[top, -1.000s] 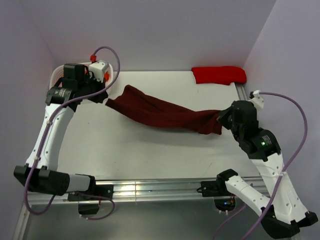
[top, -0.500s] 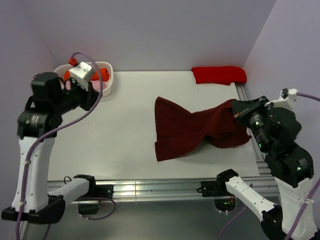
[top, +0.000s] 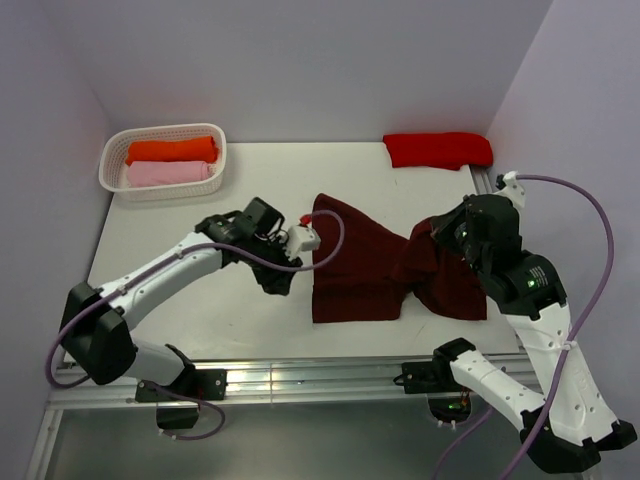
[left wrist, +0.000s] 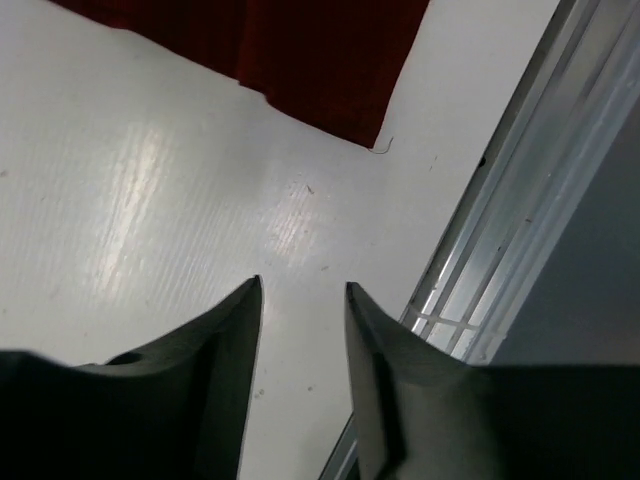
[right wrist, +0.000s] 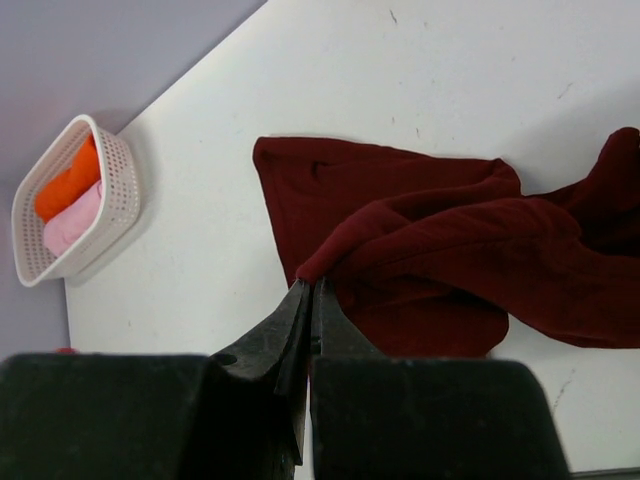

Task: Roll the t-shirts
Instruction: Flatten the tshirt

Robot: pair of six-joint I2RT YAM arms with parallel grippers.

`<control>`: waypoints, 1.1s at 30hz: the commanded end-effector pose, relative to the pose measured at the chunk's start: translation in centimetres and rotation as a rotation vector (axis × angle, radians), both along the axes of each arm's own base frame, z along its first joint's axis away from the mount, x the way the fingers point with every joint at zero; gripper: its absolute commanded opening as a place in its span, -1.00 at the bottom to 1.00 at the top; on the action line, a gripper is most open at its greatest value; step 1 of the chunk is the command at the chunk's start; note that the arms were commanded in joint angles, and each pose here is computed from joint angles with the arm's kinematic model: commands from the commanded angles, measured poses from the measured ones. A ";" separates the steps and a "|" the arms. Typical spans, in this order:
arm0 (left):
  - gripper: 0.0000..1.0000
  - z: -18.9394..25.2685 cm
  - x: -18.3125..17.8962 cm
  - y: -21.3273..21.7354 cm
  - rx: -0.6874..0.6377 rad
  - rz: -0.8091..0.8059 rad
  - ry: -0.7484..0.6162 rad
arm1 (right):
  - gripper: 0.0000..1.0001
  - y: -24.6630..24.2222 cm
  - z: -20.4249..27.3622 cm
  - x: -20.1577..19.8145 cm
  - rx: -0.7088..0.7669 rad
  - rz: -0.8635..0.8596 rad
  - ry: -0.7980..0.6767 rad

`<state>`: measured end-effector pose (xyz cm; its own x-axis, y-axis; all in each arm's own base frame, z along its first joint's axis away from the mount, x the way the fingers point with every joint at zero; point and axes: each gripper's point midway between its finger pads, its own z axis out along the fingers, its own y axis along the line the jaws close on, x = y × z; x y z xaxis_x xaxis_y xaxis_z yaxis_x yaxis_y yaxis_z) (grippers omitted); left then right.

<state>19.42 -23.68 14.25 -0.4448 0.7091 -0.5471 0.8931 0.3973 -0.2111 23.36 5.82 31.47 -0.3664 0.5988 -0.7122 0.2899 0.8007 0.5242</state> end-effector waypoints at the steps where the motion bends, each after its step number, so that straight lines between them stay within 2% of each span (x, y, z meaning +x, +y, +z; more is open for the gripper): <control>1: -0.03 -3.1 -0.2 -1.2 0.067 -0.057 -0.026 | -1.00 -0.1 0.6 1.2 0.013 -0.030 -0.045; 2: 0.02 -3.9 -1.5 -1.8 0.082 -0.101 -0.019 | -1.00 -0.1 0.5 1.3 0.016 -0.031 -0.045; 7: 0.18 -6.4 -2.6 -4.8 0.103 -0.149 -0.053 | -1.00 0.1 -1.0 1.5 0.022 -0.035 -0.025; 11: 0.17 -7.9 -4.2 -7.0 0.116 -0.204 -0.081 | -1.00 0.1 -1.5 1.4 0.017 -0.035 -0.016; 24: 0.14 -10.1 -2.1 -10.6 0.196 -0.167 -0.233 | -1.00 0.0 -2.8 1.1 0.008 -0.029 0.004; 29: 0.13 -10.9 -1.6 -10.5 0.239 -0.157 -0.292 | -1.00 0.1 -3.0 1.1 0.009 -0.025 0.005; 33: 0.10 -11.7 -2.0 -10.2 0.259 -0.168 -0.286 | -1.00 0.0 -3.3 1.1 0.002 -0.025 0.009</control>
